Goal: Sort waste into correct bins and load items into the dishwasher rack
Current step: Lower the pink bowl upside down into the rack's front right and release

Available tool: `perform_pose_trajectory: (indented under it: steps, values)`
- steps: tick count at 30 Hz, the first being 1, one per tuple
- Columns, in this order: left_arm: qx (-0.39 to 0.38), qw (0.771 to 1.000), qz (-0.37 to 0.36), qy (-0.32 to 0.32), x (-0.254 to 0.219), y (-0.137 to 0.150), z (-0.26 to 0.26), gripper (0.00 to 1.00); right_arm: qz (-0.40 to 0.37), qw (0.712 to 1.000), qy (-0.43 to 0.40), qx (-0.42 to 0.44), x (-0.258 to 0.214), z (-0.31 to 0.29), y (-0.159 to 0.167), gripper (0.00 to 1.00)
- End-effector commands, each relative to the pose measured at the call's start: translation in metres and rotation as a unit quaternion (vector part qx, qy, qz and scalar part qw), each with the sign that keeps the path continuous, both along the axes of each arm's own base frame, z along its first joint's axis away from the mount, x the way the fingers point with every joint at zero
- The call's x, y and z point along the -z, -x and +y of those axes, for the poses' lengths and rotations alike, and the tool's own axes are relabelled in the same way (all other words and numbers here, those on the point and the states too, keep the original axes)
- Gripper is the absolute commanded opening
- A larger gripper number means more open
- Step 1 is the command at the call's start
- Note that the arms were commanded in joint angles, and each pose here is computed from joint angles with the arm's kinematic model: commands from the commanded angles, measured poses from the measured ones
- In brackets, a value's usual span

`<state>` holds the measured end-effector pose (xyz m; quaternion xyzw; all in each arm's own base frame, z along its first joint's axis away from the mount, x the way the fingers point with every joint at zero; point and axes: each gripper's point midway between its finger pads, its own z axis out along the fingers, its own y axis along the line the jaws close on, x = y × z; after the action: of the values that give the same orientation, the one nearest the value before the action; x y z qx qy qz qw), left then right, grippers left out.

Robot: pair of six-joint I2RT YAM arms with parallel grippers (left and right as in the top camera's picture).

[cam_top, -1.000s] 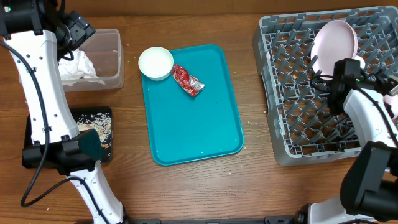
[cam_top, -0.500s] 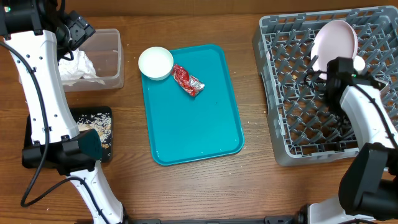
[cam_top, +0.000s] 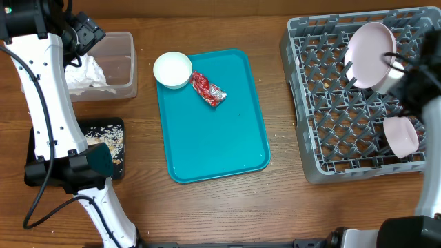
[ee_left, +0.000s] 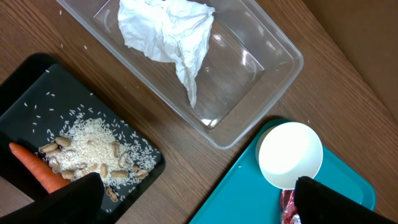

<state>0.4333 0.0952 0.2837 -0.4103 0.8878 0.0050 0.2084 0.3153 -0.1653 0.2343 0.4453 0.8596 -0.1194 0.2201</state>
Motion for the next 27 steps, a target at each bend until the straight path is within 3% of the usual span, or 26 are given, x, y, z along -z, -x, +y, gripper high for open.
perform_pose_trajectory:
  steps: [1,4,6,8,20,27]
  values:
    - [0.011,1.0,0.008,-0.001,0.005,-0.002,-0.001,1.0,-0.004,0.996,-0.075,-0.036,0.018,-0.004,-0.001,0.56]
    - [0.011,1.0,0.008,-0.001,0.005,-0.002,-0.001,1.0,0.002,0.991,-0.128,-0.029,0.037,-0.012,0.007,0.4]
    - [0.011,1.0,0.008,-0.001,0.005,-0.001,-0.001,1.0,0.015,0.989,-0.15,-0.012,0.05,-0.018,0.015,0.23]
    - [0.011,1.0,0.008,-0.001,0.005,-0.002,-0.001,1.0,0.025,0.986,-0.166,-0.002,0.061,-0.021,0.018,0.15]
    - [0.011,1.0,0.008,-0.001,0.005,-0.002,-0.001,1.0,0.101,0.97,-0.223,-0.005,0.109,-0.007,0.018,0.13]
    - [0.011,1.0,0.008,-0.001,0.005,-0.001,-0.001,1.0,0.082,0.955,-0.278,-0.065,0.106,0.018,0.011,0.13]
